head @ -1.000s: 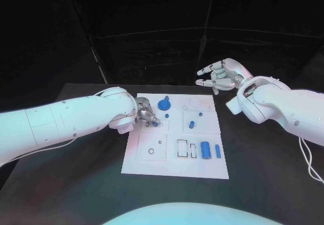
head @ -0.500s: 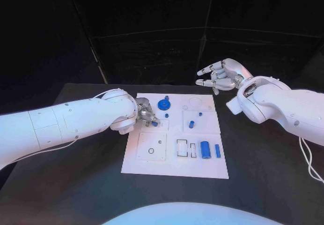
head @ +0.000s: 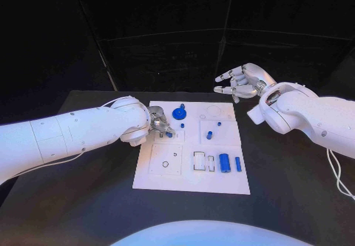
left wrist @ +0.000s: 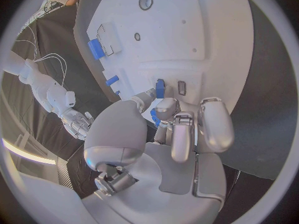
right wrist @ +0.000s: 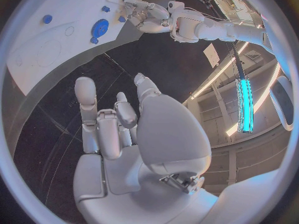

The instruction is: Assemble the parts on the task board

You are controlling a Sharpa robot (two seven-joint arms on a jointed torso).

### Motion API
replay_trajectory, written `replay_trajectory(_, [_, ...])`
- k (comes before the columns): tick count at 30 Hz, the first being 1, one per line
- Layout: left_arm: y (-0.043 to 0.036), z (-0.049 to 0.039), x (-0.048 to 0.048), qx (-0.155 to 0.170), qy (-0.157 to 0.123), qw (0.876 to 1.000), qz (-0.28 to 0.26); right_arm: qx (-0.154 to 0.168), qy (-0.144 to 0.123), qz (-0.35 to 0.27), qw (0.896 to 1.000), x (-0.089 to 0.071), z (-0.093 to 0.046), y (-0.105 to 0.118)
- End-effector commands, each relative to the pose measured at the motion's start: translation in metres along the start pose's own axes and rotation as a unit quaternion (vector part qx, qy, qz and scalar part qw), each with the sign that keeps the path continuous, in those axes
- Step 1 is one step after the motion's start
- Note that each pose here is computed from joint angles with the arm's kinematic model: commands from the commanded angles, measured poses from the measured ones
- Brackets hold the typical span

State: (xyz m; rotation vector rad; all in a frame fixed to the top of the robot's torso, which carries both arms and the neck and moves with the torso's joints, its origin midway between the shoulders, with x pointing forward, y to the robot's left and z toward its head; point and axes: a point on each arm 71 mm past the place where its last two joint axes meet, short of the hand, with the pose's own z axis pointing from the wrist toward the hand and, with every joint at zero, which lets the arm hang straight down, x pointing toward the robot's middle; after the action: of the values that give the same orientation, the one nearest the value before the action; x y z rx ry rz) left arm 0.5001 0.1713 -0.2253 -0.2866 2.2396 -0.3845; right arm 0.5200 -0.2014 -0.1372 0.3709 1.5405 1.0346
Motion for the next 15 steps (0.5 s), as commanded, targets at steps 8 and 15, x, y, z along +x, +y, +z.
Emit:
replay_trajectory(8, [0.0021,0.0006,0.0033,-0.009,0.018,1.000,0.017,-0.003,0.005,0.000,1.000,0.0003,0.0006,0.0014])
replay_trajectory(15, [0.0022,0.0017,0.0030,-0.013,0.020,1.000,0.019,-0.003,0.006,0.000,1.000,0.0006,0.0007,0.0016])
